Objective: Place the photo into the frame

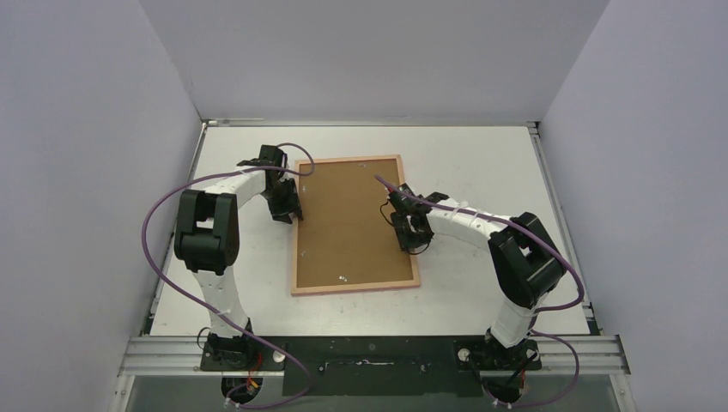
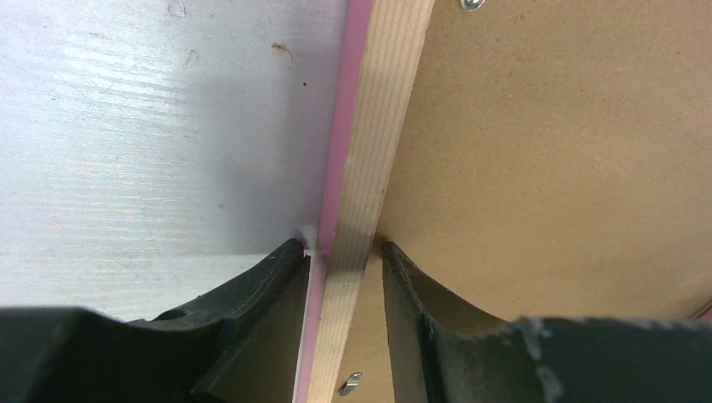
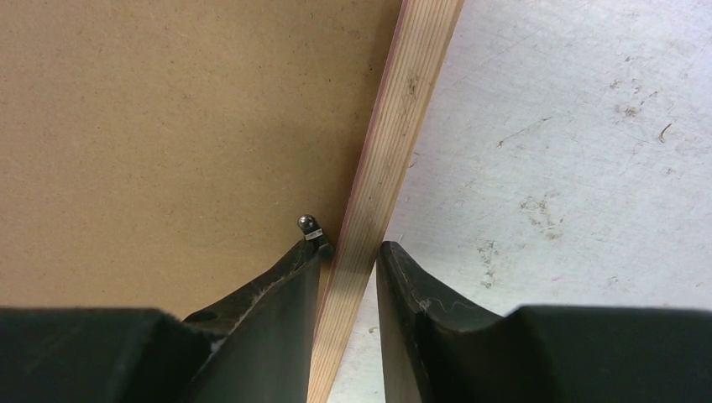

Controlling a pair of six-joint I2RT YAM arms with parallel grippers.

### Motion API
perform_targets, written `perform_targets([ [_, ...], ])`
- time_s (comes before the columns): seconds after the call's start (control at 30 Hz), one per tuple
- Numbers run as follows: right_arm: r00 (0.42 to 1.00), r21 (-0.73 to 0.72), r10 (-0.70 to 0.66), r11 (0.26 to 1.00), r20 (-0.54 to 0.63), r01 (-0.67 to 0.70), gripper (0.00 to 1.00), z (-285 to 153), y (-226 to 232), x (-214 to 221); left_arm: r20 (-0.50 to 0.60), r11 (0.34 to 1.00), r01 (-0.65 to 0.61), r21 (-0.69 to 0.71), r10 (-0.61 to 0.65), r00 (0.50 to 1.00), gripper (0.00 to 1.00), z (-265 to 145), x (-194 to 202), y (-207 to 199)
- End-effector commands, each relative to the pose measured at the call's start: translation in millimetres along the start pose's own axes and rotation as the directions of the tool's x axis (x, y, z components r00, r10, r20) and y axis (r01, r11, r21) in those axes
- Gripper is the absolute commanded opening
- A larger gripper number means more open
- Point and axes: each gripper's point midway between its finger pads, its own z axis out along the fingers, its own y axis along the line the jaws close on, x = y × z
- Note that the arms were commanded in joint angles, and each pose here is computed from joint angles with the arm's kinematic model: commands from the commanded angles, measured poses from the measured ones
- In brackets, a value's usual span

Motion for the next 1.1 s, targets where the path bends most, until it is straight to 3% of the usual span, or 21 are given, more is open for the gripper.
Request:
perform_targets([
  [0.0, 1.000, -0.006, 0.003, 1.000, 0.017, -0.003, 0.25, 9, 4, -2, -0.232, 0.987, -0.056, -0.150, 0.020, 0.973, 0.35, 21, 63, 37],
  [0.43, 0.987, -0.009, 0.156, 0.988, 0.045, -0.156, 0.15, 18, 10, -9, -0.232, 0.989, -0.052, -0.142, 0.018, 0.973, 0.35, 22, 62, 36],
  [0.7, 0.982, -0.067, 0.180, 0.982, 0.050, -0.177, 0.16, 17, 20, -11, -0.234, 0.989, -0.060, -0.139, 0.026, 0.972, 0.35, 21, 62, 35],
  [0.87, 0.971, -0.094, 0.218, 0.973, 0.096, -0.209, 0.19, -6, 20, -25, -0.221, 0.989, -0.060, -0.135, 0.029, 0.975, 0.36, 16, 57, 33],
  [0.97, 0.963, -0.089, 0.250, 0.966, 0.097, -0.242, 0.21, -36, 13, -35, -0.205, 0.995, -0.066, -0.081, 0.048, 0.978, 0.42, 5, 51, 21],
  [1.07, 0.952, -0.124, 0.268, 0.960, 0.149, -0.250, 0.33, -65, 12, -49, -0.143, 0.996, -0.075, -0.048, 0.068, 0.987, 0.55, -12, 35, 10],
])
